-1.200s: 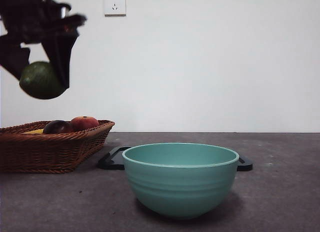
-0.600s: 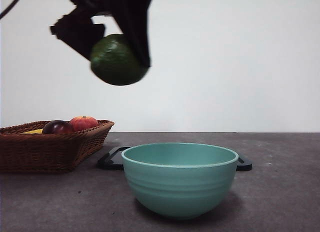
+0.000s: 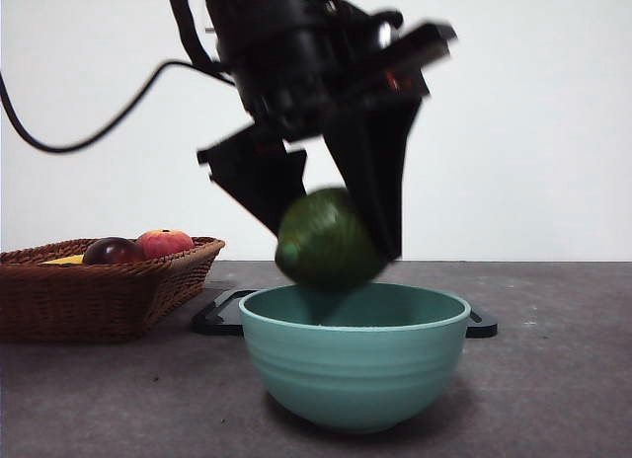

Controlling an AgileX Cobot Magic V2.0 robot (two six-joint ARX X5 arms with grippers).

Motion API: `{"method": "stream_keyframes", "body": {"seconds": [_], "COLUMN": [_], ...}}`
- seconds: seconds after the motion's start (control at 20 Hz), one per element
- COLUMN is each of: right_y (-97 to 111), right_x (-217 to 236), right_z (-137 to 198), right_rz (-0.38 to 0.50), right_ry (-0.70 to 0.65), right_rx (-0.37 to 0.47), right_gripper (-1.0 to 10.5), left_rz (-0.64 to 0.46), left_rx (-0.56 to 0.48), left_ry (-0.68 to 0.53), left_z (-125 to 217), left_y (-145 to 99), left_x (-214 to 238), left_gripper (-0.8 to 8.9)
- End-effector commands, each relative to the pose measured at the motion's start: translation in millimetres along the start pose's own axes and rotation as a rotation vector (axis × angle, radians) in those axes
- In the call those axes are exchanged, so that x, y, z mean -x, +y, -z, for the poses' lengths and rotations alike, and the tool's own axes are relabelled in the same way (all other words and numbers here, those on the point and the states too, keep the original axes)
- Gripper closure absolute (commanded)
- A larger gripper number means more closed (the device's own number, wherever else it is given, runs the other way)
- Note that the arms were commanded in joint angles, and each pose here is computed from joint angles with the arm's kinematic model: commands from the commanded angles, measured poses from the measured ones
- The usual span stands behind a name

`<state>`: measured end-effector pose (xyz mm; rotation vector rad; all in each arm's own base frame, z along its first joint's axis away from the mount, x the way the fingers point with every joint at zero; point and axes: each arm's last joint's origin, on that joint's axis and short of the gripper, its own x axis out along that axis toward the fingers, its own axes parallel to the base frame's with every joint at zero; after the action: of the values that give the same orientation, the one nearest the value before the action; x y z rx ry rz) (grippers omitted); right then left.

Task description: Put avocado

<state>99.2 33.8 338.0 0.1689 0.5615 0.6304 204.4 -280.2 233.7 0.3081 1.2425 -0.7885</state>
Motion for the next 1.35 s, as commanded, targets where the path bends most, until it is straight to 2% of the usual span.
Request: {"method": "stream_keyframes", "body": {"seconds": [0.05,0.45,0.8,0.85,1.0,1.05,1.35], "right_y": [2.3,2.3,2.3,2.3,2.3,2.3,2.3], "right_x": [2.4,2.4,2.4,2.4,2.4,2.4,2.4], "right_z": [-3.9,-3.9,-3.9,-3.9,-3.9,-3.9,-3.9], "right_rz": [-0.007,-0.007,-0.007,-0.007,-0.007,-0.007,-0.007], "right_ry": [-0.013,-0.013,-0.013,-0.013,-0.013,-0.013,-0.013], "right_rx": [0.017,0.017,0.017,0.017,0.017,0.017,0.017], "right_gripper": [3.6,3.6,3.6,3.6,3.6,3.6,3.6], "left_rz": [0.004,-0.018,-0.014,-0.014,-0.013,-0.012,0.007], "left_rx": [-0.015,-0.021,-0.034,-0.035,-0.035,-0.035,-0.051], "left_ry": [0.024,0.127,0.121,0.12,0.117,0.115,0.037], "left_z": [-3.2,0.3,0.2,0.0,-0.6,-1.0,-9.1], "left_y": [-6.4,-7.6,-12.0,-12.2,-12.4,-12.7,-19.0], "left_x": [-15.4,-54.6,-59.4,-59.3,-58.4,-57.5,-23.2], "left_gripper": [5.74,5.74,5.65,5.51,3.38,3.01,2.79]}}
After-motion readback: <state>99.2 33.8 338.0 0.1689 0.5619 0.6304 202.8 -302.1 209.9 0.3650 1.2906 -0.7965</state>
